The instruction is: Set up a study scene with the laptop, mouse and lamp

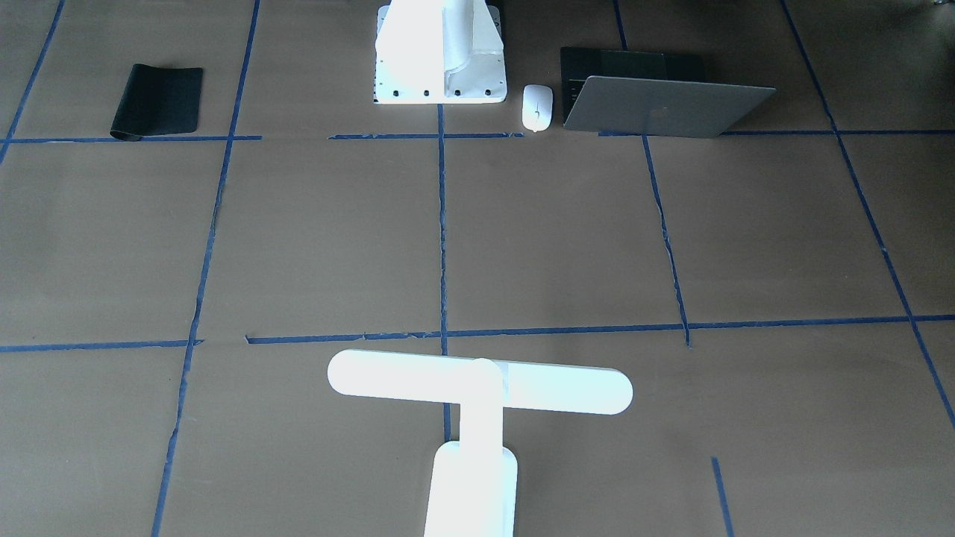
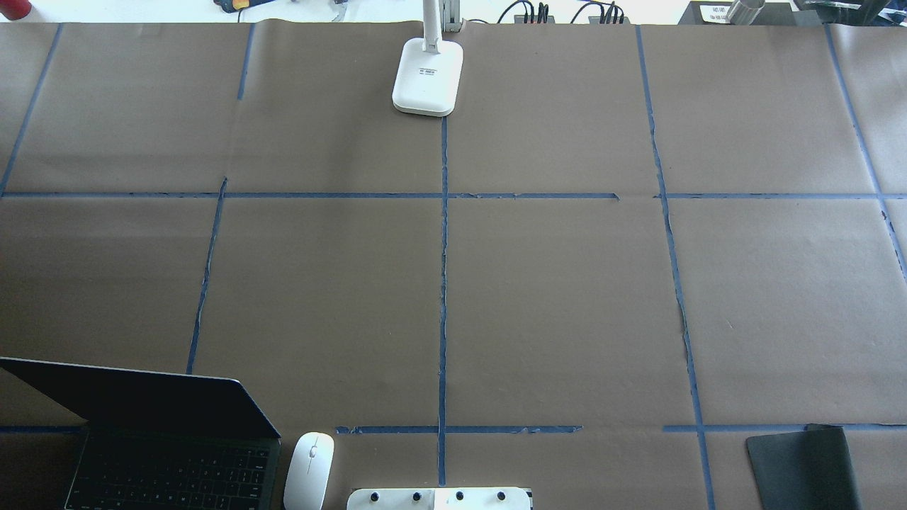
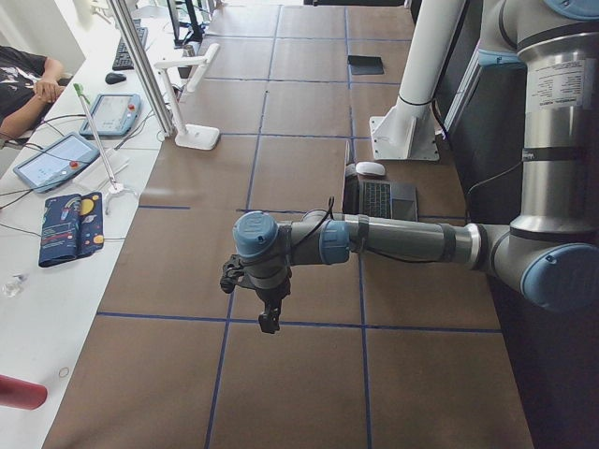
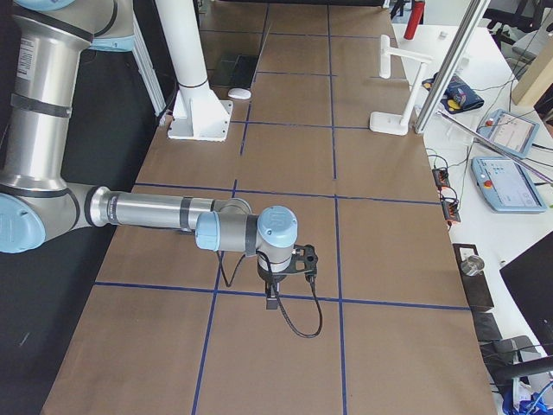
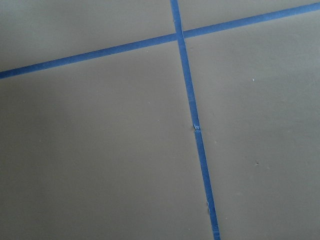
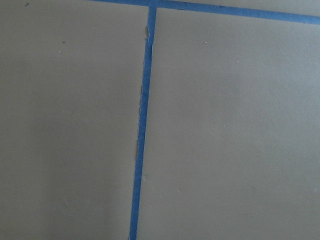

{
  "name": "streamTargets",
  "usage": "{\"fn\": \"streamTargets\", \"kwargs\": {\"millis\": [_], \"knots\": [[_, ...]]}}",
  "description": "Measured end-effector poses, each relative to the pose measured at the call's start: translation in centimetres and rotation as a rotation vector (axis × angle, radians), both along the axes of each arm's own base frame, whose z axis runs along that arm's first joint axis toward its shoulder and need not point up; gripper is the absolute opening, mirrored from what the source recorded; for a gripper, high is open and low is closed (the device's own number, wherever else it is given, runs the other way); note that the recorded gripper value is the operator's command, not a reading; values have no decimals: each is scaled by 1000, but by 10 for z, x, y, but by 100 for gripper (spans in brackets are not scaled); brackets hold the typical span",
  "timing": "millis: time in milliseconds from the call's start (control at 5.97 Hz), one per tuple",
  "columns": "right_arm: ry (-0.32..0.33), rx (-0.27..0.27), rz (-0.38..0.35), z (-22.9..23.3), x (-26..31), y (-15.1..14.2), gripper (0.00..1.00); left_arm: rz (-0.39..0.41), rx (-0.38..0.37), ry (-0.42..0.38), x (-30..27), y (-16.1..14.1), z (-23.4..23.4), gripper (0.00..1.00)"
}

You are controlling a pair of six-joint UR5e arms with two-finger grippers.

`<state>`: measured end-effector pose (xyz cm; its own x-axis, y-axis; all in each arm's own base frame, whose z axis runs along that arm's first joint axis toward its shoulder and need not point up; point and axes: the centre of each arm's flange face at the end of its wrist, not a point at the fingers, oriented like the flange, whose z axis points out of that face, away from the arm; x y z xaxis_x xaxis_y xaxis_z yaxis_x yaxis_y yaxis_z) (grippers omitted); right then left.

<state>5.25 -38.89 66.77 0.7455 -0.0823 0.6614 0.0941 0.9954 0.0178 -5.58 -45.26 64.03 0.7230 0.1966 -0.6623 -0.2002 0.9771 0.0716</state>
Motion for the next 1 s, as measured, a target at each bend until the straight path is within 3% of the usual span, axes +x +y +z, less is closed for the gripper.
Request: {"fn": "streamTargets", "kwargs": {"millis": [670, 1005], "knots": [[-8, 3, -2, -2, -1, 0, 100, 1, -18, -6, 0, 13, 9, 100], [-12, 10, -1, -5, -1, -1, 100, -5, 29, -4, 1, 1, -11, 100]]}}
